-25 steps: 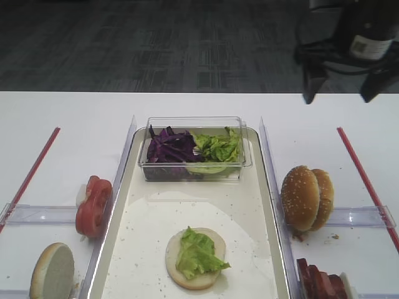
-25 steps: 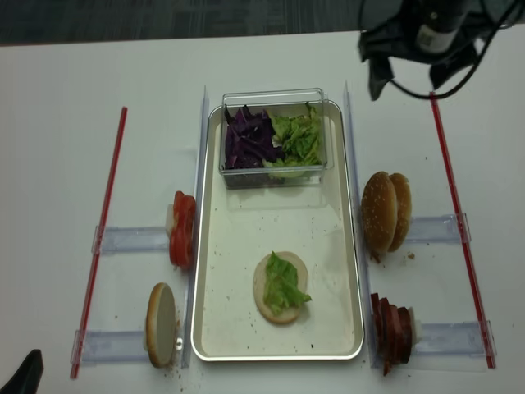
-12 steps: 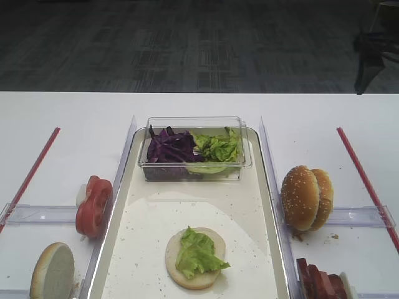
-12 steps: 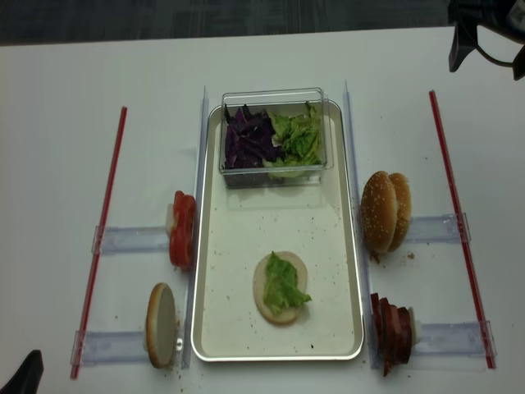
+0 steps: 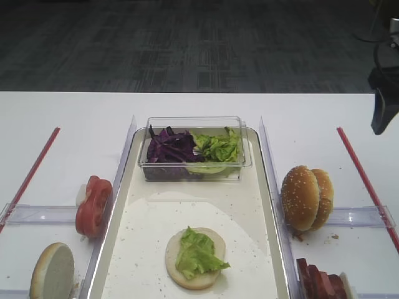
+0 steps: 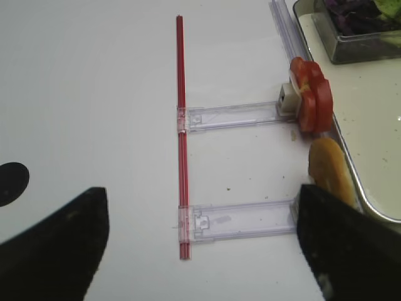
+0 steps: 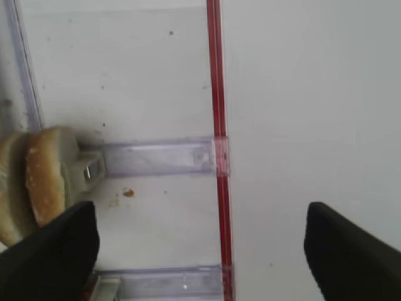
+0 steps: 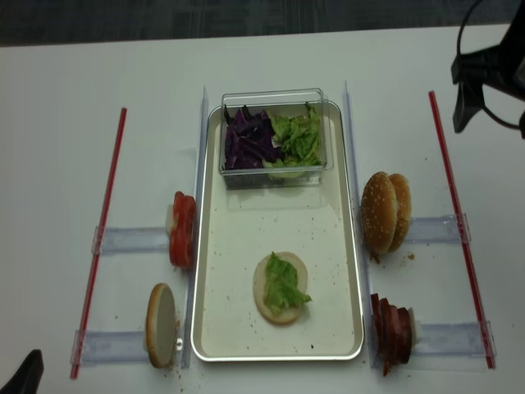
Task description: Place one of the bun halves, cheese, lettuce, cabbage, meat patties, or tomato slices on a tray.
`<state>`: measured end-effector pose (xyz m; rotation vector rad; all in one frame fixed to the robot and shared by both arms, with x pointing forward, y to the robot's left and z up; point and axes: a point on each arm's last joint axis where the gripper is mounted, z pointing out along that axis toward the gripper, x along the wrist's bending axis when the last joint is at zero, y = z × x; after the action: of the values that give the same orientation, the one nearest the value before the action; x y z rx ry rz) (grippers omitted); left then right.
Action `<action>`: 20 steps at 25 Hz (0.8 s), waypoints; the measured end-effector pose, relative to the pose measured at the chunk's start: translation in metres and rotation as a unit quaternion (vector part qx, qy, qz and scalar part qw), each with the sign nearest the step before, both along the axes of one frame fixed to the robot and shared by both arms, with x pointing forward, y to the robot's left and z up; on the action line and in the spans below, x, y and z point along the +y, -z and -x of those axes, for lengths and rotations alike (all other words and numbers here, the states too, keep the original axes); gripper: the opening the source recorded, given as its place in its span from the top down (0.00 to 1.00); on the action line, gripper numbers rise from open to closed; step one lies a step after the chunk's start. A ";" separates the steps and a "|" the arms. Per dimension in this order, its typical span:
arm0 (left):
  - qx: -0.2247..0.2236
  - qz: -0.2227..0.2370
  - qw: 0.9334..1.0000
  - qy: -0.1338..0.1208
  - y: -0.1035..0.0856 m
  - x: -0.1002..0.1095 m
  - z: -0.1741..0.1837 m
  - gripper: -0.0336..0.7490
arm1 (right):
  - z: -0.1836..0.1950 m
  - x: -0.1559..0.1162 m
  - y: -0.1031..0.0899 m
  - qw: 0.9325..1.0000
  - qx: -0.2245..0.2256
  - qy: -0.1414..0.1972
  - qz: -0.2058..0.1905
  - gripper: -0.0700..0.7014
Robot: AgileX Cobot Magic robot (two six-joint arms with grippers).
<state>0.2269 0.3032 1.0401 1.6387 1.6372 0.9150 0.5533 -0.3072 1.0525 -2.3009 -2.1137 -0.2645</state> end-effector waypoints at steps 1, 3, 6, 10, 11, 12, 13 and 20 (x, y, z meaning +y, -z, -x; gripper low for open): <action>0.000 0.000 1.000 0.000 0.000 0.000 0.000 0.24 | 0.007 0.000 -0.001 1.000 0.000 -0.001 0.003 0.03; 0.000 0.000 1.000 0.000 0.000 0.000 0.000 0.24 | 0.023 0.000 -0.006 1.000 -0.004 -0.002 0.009 0.03; 0.000 0.000 1.000 0.000 0.000 0.000 0.000 0.24 | 0.050 0.001 -0.018 1.000 -0.023 -0.005 0.015 0.03; 0.000 0.000 1.000 0.000 0.000 0.000 0.000 0.24 | 0.090 0.004 -0.032 0.998 -0.057 -0.008 0.015 0.03; 0.000 0.000 1.000 0.000 0.000 0.000 0.000 0.24 | 0.100 0.005 -0.037 0.997 -0.070 -0.010 0.016 0.03; 0.000 0.000 1.000 0.000 0.000 0.000 0.000 0.24 | 0.110 0.005 -0.040 0.996 -0.081 -0.011 0.016 0.03; 0.000 0.000 1.000 0.000 0.000 0.000 0.000 0.24 | 0.119 0.006 -0.041 0.996 -0.089 -0.012 0.016 0.03; 0.000 0.000 1.000 0.000 0.000 0.000 0.000 0.24 | 0.190 0.012 -0.049 0.986 -0.164 -0.014 0.016 0.03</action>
<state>0.2269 0.3032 1.0401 1.6387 1.6372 0.9150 0.3636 -0.2954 1.1014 -2.3837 -2.3030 -0.6559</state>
